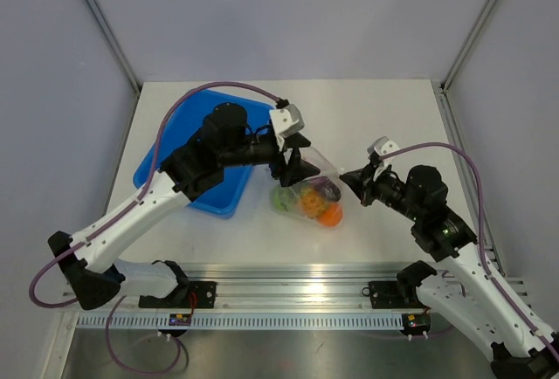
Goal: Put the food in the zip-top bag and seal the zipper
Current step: Zip the zipper food storage bag at the center of the board.
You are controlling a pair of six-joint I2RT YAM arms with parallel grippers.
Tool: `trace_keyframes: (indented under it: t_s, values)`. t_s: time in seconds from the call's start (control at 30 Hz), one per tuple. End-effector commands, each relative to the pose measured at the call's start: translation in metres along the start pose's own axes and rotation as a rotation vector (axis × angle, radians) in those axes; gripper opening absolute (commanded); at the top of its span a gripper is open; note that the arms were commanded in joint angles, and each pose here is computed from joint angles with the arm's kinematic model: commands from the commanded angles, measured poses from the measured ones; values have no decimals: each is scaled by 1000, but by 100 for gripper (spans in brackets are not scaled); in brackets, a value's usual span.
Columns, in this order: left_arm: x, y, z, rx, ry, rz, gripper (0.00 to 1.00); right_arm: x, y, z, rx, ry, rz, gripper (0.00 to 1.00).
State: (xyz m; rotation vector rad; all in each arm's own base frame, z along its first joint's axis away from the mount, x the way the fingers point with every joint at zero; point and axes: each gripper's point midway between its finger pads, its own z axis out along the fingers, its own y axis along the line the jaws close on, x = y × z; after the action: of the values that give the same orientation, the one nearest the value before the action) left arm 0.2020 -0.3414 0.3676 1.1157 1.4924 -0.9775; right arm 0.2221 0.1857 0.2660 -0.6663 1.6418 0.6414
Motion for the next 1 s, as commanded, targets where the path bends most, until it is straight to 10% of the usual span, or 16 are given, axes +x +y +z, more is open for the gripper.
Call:
trace_keyframes:
  t_s: [0.0,0.97]
  values:
    - [-4,-19,29,182,-24,173,68,-37,10,-10,-45,-112,-74,0]
    - [43,-33,75,299,106,134,34,-41,25,-15,-122,-102,-82,0]
